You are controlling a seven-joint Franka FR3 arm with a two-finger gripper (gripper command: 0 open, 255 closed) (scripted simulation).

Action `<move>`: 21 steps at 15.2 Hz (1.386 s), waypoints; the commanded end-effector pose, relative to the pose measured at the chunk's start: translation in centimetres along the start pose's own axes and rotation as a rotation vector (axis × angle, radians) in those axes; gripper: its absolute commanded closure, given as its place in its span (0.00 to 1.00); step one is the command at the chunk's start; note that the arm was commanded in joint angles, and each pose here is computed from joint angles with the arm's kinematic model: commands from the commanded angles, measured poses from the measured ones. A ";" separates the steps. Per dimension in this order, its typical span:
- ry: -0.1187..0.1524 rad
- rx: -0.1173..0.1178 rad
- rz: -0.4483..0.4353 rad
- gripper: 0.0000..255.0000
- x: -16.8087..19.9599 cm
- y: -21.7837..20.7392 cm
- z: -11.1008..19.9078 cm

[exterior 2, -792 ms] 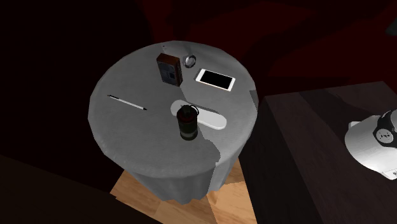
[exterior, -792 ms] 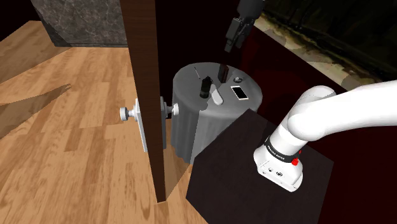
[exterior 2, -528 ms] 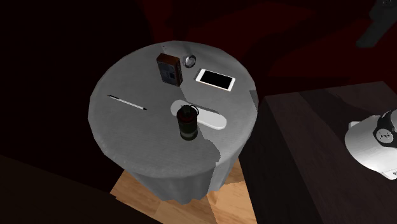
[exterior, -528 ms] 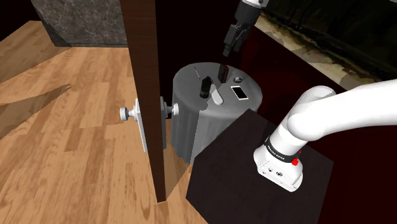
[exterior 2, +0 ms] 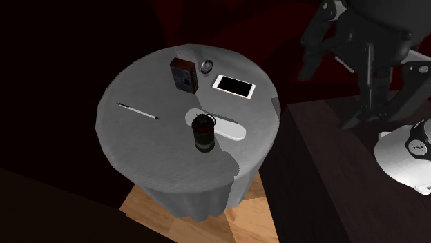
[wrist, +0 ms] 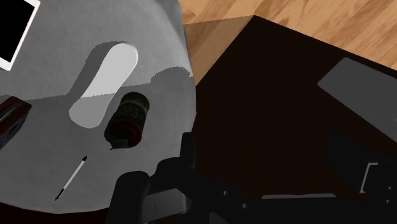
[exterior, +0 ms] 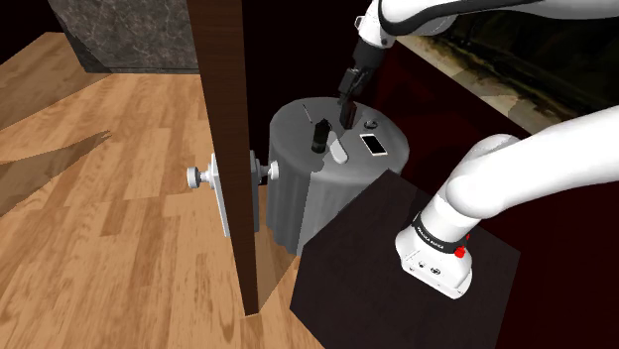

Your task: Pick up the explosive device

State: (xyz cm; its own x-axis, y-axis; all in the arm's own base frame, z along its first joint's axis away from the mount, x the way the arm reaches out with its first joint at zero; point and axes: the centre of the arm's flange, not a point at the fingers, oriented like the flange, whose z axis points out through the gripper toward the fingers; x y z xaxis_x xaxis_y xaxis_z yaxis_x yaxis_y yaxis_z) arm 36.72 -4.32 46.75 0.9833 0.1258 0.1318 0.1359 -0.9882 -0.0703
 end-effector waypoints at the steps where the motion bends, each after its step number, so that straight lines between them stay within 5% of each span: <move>1: 0.010 -0.007 -0.004 0.00 0.4 1.3 2.0; 21: 0.086 -0.067 -0.042 0.00 7.2 15.9 21.9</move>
State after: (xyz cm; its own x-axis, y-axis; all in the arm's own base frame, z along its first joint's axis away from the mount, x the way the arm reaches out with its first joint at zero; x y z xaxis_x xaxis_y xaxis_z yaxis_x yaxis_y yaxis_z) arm 47.94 -16.63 26.23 0.9636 0.1606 0.2137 0.1646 -0.9864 -0.0008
